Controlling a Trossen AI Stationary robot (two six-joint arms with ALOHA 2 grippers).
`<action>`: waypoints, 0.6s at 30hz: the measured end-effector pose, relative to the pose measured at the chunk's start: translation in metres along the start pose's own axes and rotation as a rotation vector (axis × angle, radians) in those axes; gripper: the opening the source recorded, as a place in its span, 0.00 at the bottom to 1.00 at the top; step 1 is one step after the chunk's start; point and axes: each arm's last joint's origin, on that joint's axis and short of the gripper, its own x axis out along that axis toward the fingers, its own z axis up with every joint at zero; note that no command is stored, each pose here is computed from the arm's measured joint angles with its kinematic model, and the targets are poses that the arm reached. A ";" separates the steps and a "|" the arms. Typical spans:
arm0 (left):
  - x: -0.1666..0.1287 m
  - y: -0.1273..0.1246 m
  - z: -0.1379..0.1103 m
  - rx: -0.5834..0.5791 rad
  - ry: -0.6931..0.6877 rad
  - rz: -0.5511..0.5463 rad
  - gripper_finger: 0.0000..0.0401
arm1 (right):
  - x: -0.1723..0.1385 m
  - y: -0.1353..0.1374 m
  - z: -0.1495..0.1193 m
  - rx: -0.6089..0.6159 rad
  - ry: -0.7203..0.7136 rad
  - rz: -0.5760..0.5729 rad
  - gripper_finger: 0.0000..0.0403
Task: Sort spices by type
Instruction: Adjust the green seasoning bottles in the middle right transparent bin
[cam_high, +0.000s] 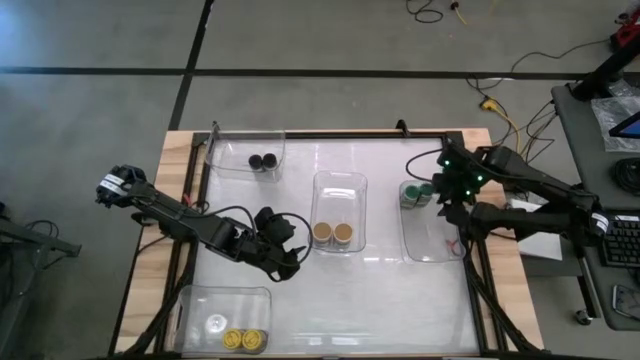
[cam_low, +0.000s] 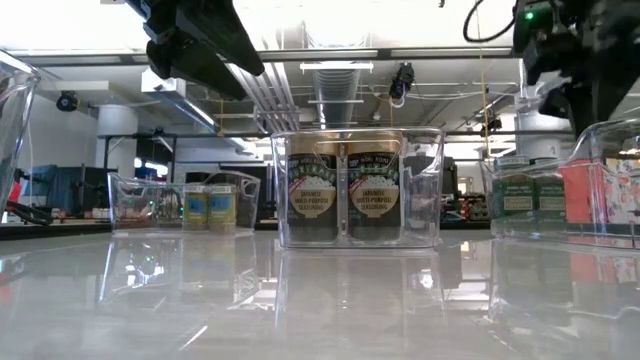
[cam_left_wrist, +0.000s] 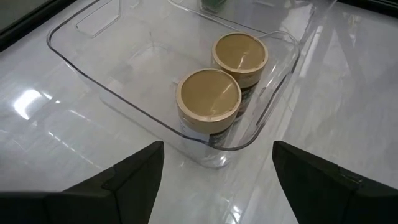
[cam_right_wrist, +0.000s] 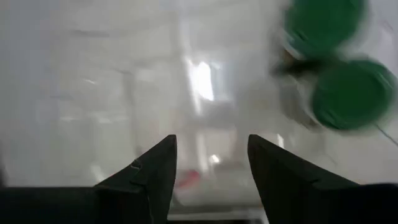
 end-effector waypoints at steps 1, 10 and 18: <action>0.000 0.000 0.000 0.000 -0.002 0.002 0.71 | -0.001 0.001 0.002 -0.017 -0.024 0.036 0.46; 0.000 0.001 0.001 0.000 -0.032 0.039 0.71 | 0.003 0.000 0.018 -0.043 -0.130 0.045 0.37; 0.001 0.003 0.002 -0.004 -0.033 0.046 0.71 | 0.024 0.011 0.035 -0.108 0.010 0.038 0.27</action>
